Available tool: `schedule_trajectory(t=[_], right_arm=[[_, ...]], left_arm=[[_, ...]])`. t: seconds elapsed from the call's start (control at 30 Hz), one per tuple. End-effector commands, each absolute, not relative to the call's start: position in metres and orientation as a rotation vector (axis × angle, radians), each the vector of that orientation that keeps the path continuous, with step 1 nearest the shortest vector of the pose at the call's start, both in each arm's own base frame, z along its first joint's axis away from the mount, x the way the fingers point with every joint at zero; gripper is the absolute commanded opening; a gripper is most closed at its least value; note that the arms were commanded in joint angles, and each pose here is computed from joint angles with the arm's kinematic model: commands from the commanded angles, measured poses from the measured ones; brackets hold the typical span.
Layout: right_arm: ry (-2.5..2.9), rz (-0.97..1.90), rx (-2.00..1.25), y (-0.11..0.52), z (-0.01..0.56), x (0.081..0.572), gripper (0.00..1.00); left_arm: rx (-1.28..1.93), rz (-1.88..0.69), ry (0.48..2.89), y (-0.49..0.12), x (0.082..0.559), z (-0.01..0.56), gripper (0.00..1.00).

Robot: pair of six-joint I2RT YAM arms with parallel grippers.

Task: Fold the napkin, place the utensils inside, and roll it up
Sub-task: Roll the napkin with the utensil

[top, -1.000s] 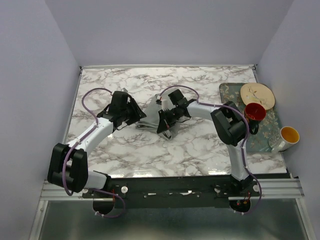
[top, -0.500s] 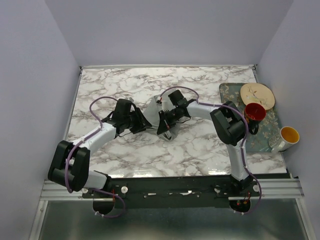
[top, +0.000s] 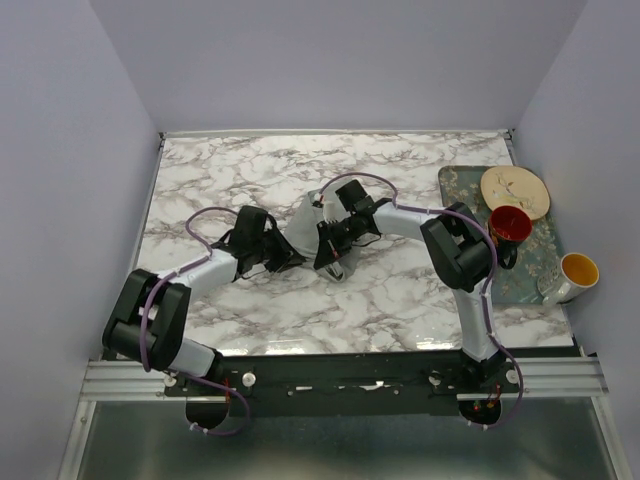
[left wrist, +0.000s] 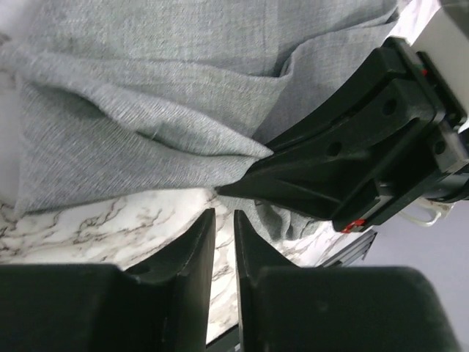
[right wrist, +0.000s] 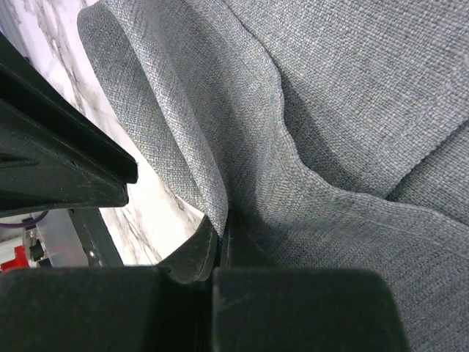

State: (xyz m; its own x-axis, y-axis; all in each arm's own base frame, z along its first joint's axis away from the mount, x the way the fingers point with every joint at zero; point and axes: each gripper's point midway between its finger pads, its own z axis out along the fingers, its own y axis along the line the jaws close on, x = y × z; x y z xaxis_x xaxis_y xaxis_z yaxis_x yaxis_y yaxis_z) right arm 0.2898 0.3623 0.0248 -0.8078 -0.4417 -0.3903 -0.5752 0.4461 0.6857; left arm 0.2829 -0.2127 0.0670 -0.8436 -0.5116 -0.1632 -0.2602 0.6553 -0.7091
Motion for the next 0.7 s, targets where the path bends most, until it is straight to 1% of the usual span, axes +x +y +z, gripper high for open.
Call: schedule_trajectory(t=[0.0,0.03,0.17,0.3,0.33,0.43,0.47,0.53,0.57,0.63,0.67], right_arm=[[2.587,1.245,-0.901,0.359,0.014,0.289,0.01],[2.585,1.25,-0.901,0.36,0.014,0.289,0.01],[2.581,1.238,-0.903,0.359,0.017,0.29,0.01],[2.557,1.168,-0.934,0.358,0.023,0.292,0.01],[2.556,1.128,-0.945,0.358,0.024,0.293,0.01],[2.542,0.982,-0.989,0.359,0.03,0.296,0.12],[2.552,0.903,-1.012,0.359,0.028,0.293,0.21],[2.532,0.809,-1.044,0.358,0.032,0.292,0.3],[2.533,0.728,-1.061,0.357,0.031,0.289,0.38],[2.526,0.684,-1.07,0.354,0.036,0.285,0.45],[2.529,0.69,-1.072,0.355,0.038,0.281,0.54]], left_arm=[[-0.587,-1.085,2.47,-0.226,0.296,0.075,0.23],[-0.589,-1.081,2.47,-0.226,0.297,0.074,0.2],[-0.53,-1.087,2.445,-0.228,0.302,0.082,0.2],[-0.523,-1.021,2.447,-0.218,0.296,0.084,0.23],[-0.535,-1.01,2.458,-0.216,0.293,0.083,0.26],[-0.545,-1.005,2.456,-0.213,0.288,0.088,0.37],[-0.546,-1.008,2.444,-0.212,0.288,0.093,0.38],[-0.555,-0.995,2.434,-0.208,0.288,0.097,0.39],[-0.554,-0.993,2.418,-0.205,0.288,0.102,0.39],[-0.574,-0.969,2.406,-0.197,0.29,0.105,0.4],[-0.577,-0.967,2.392,-0.193,0.291,0.109,0.4]])
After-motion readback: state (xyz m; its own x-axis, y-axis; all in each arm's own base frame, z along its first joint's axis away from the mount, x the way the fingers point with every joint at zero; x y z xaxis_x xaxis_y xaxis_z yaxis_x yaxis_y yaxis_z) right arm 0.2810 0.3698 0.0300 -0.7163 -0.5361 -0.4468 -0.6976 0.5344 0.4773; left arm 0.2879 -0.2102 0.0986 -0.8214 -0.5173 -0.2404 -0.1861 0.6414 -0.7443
